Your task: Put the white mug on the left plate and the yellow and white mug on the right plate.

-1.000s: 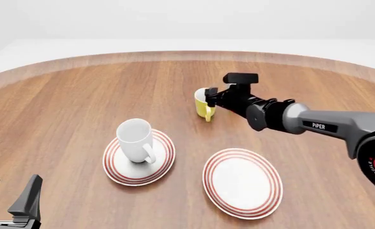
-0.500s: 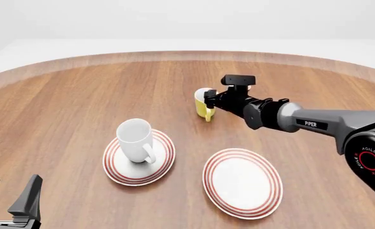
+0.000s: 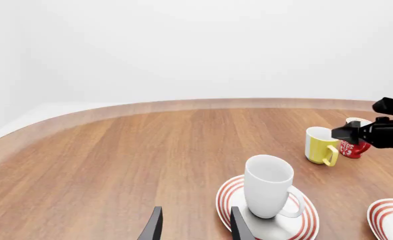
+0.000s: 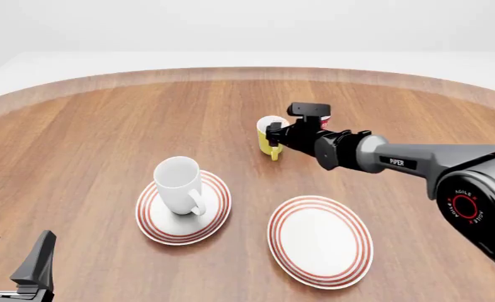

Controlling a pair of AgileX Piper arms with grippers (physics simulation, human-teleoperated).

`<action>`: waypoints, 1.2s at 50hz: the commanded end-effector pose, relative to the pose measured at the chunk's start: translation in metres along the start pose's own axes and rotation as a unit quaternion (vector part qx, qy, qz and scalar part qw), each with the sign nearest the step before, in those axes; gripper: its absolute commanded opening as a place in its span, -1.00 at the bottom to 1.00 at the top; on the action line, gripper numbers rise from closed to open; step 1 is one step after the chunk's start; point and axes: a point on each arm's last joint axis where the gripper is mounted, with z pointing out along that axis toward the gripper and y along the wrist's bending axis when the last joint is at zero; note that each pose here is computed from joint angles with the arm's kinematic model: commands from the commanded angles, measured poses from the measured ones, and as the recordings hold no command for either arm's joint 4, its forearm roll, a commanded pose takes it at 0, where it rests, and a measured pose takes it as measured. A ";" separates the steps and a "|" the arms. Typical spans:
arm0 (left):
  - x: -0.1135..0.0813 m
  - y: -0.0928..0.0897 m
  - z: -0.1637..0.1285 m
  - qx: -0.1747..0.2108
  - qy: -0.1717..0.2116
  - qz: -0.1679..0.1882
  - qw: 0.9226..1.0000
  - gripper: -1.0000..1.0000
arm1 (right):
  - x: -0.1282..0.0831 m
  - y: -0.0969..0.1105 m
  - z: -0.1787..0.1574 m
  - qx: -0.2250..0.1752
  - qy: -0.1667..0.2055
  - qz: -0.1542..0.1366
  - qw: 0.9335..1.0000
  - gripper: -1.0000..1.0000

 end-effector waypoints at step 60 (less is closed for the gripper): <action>0.000 0.000 0.000 0.000 0.000 0.000 1.000 1.00 | 0.014 0.001 0.037 0.016 0.062 0.047 0.997 1.00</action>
